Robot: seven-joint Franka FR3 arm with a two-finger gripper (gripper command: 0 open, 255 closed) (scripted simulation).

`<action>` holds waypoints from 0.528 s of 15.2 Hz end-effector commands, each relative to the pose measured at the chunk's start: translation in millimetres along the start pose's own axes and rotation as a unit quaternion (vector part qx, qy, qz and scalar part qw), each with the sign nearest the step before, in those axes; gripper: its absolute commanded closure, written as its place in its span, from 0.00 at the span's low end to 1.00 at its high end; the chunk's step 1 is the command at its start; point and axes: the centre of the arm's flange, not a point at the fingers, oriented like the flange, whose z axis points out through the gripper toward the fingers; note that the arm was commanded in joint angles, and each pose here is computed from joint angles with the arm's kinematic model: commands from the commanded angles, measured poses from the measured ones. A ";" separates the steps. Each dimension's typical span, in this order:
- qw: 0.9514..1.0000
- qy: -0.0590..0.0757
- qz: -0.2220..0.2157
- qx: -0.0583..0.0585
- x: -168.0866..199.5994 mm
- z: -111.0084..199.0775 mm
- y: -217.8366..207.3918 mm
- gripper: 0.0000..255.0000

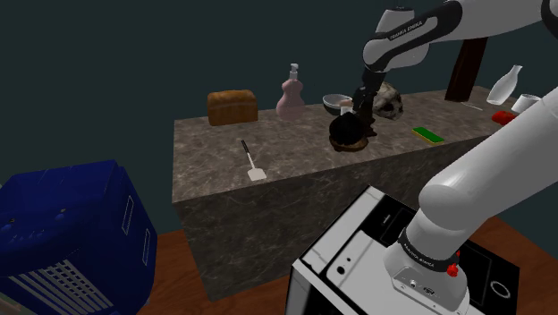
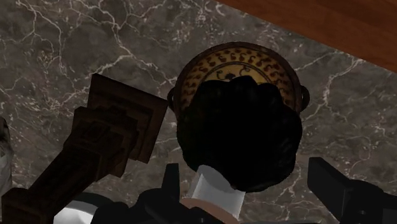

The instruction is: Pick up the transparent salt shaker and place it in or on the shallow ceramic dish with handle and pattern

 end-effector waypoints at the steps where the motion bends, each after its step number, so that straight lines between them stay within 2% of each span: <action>1: 1.000 0.000 0.000 0.000 -0.1 -13.4 0.0 0.00; 4: 1.000 0.000 0.000 0.000 -0.1 -50.2 0.0 0.00; 8: 1.000 0.000 0.000 0.000 -0.1 -50.2 -0.1 0.00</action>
